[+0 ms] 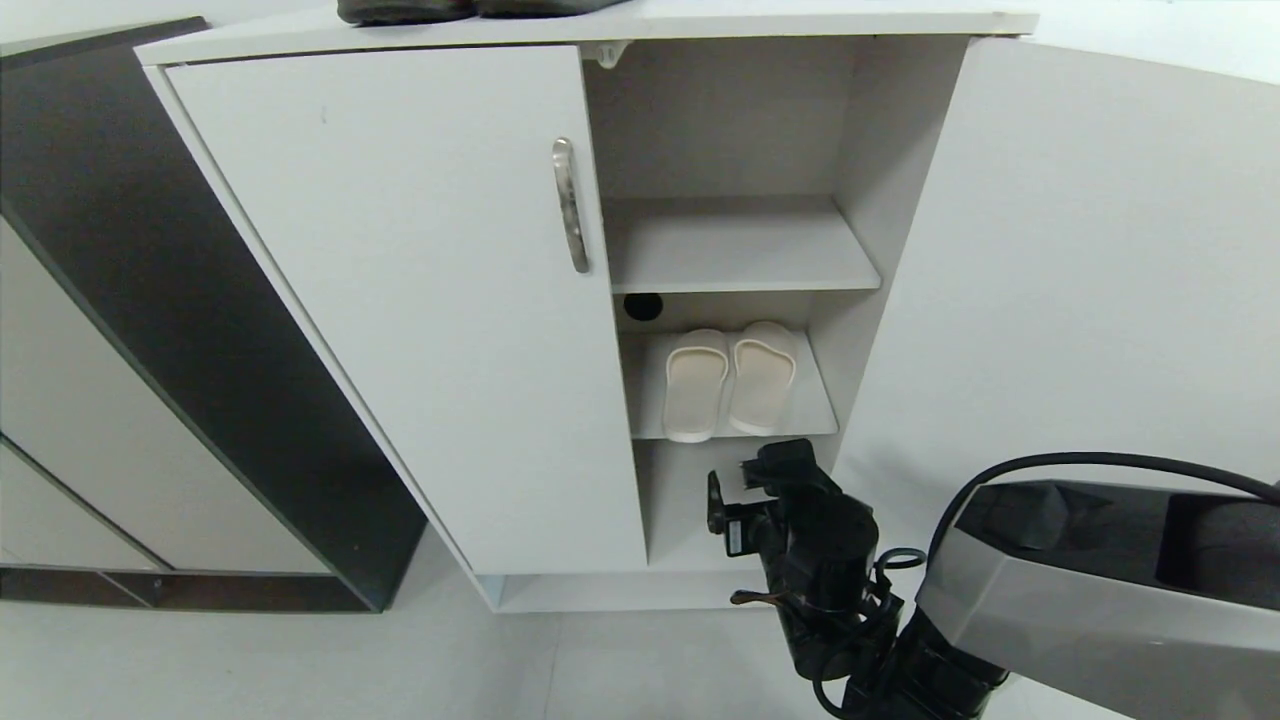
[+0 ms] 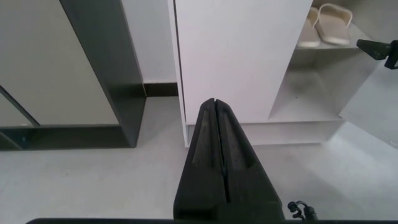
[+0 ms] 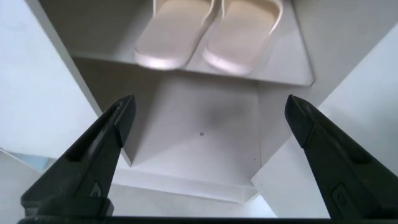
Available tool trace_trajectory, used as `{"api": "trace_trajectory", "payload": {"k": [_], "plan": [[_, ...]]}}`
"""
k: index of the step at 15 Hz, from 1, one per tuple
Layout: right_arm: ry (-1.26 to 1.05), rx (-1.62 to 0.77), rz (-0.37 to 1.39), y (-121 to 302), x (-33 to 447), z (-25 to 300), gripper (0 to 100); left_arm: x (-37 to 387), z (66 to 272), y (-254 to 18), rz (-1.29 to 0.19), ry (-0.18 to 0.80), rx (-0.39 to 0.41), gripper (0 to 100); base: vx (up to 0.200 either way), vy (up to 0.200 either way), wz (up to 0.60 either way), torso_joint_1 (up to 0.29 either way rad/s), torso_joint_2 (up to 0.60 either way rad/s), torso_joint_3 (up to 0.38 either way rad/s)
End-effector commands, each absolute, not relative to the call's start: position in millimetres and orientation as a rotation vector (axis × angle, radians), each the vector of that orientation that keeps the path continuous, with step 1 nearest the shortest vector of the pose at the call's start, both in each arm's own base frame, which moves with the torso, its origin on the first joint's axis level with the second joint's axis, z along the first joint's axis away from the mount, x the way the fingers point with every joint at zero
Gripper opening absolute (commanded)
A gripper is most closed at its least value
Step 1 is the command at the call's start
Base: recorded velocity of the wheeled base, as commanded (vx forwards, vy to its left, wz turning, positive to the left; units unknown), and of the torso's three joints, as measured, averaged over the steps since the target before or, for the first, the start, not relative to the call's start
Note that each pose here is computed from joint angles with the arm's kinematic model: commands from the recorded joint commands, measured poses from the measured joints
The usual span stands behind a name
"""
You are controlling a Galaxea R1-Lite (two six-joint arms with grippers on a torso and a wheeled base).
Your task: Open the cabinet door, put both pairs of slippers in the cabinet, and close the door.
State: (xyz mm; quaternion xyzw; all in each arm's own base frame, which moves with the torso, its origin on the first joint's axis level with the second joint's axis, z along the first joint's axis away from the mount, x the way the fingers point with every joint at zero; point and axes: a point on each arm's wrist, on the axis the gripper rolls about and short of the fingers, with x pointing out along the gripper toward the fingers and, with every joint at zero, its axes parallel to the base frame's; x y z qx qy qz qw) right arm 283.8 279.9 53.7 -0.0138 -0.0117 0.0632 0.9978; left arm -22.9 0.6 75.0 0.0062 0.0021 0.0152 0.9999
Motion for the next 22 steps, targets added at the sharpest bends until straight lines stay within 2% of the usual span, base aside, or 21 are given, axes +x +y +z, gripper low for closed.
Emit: {"api": "trace_trajectory", "payload": {"k": [1, 6, 9, 16, 22], "plan": [[-0.018, -0.034, 0.127, 280.1, 283.9, 50.4, 100, -22.8, 74.9, 0.6, 0.031, 0.006, 0.012, 0, 0.0, 0.0, 0.0, 0.002, 0.0, 0.207], [-0.012, -0.039, 0.132, 277.0, 281.6, 49.5, 100, -22.8, 75.0, 0.7, 0.034, 0.005, 0.012, 0, 0.0, 0.0, 0.0, 0.003, 0.0, 0.203], [0.017, -0.061, 0.26, 265.3, 264.3, 55.0, 100, -22.8, 74.9, 0.7, 0.032, 0.007, 0.049, 0, 0.0, 0.0, 0.0, 0.002, 0.0, 0.206], [0.073, -0.078, 0.424, 255.9, 246.8, 43.4, 100, -22.8, 75.0, 0.7, 0.034, 0.005, 0.032, 0, 0.0, 0.0, 0.0, 0.002, 0.0, 0.087], [0.081, -0.083, 0.426, 255.6, 246.6, 41.1, 100, -22.8, 75.0, 0.7, 0.034, 0.005, 0.032, 0, 0.0, 0.2, 0.0, 0.003, 0.0, 0.007]]}}
